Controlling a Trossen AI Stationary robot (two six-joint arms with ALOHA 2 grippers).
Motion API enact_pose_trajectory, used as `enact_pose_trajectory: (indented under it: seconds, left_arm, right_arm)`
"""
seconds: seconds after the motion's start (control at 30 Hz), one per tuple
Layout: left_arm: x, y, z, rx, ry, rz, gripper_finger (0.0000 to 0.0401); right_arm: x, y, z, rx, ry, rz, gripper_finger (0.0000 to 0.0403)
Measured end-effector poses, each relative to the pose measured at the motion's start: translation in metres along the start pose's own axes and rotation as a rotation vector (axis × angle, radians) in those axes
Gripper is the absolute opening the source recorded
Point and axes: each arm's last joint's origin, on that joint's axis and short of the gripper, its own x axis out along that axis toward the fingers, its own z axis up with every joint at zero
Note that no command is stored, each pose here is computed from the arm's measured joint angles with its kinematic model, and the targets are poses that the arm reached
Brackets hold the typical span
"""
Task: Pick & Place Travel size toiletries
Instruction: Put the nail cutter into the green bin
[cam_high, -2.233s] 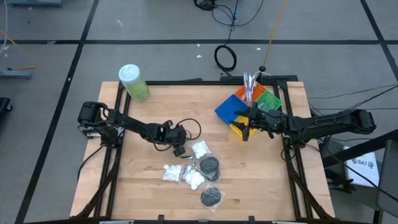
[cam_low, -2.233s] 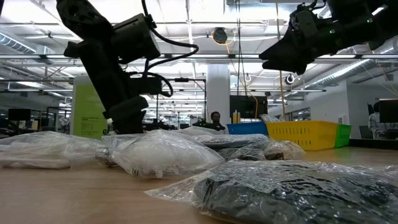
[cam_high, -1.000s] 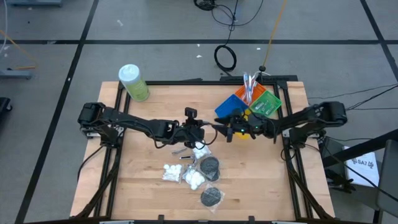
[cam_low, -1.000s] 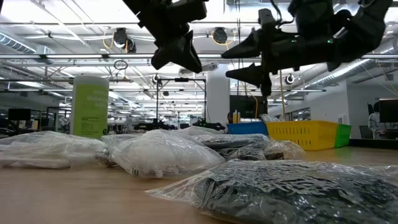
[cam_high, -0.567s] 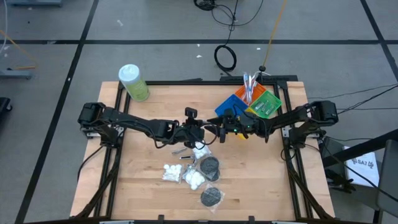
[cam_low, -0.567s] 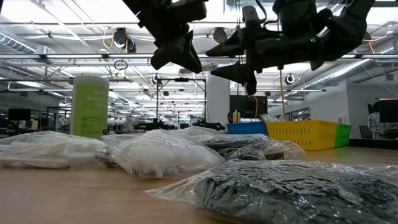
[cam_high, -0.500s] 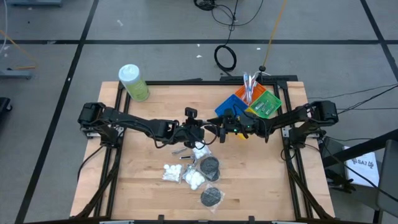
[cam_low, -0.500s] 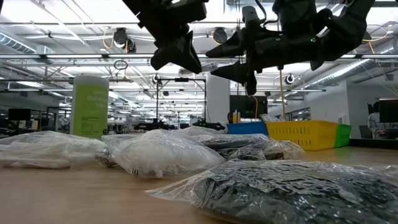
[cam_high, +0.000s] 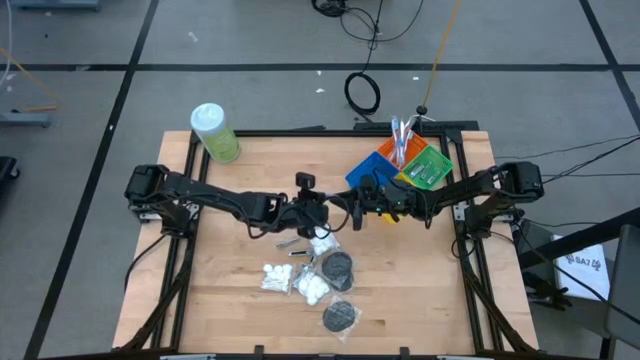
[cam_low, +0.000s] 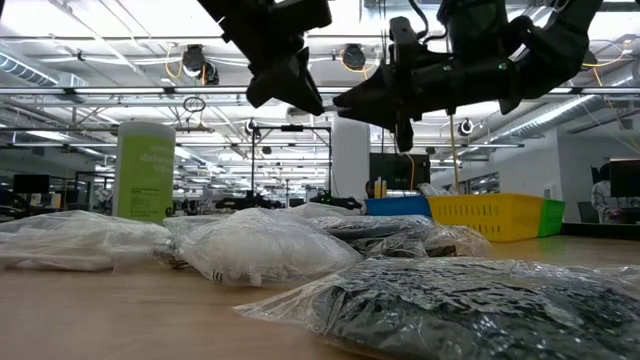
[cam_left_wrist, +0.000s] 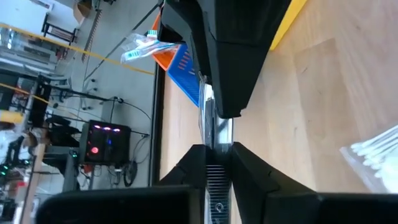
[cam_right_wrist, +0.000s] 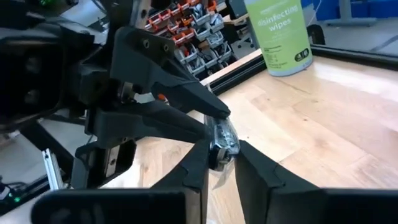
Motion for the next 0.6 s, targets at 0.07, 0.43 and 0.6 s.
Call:
enact_pose_trajectory:
  seconds: [0.07,0.43,0.6]
  left_arm:
    - [-0.002,-0.002,0.001,-0.047,-0.006,-0.005,0.0068]
    - [-0.061,0.004,0.02,-0.357,-0.259,-0.26,0.012]
    - [-0.06,0.003,-0.007,-0.464,-0.208,-0.261,0.0113]
  right_arm:
    - [0.0,0.0,0.0,-0.032,0.002,0.001,0.0042]
    - [-0.019,-0.01,0.019,-0.242,0.031,-0.29,0.0042]
    - [-0.052,-0.006,0.026,-0.419,0.127,-0.641,0.0042]
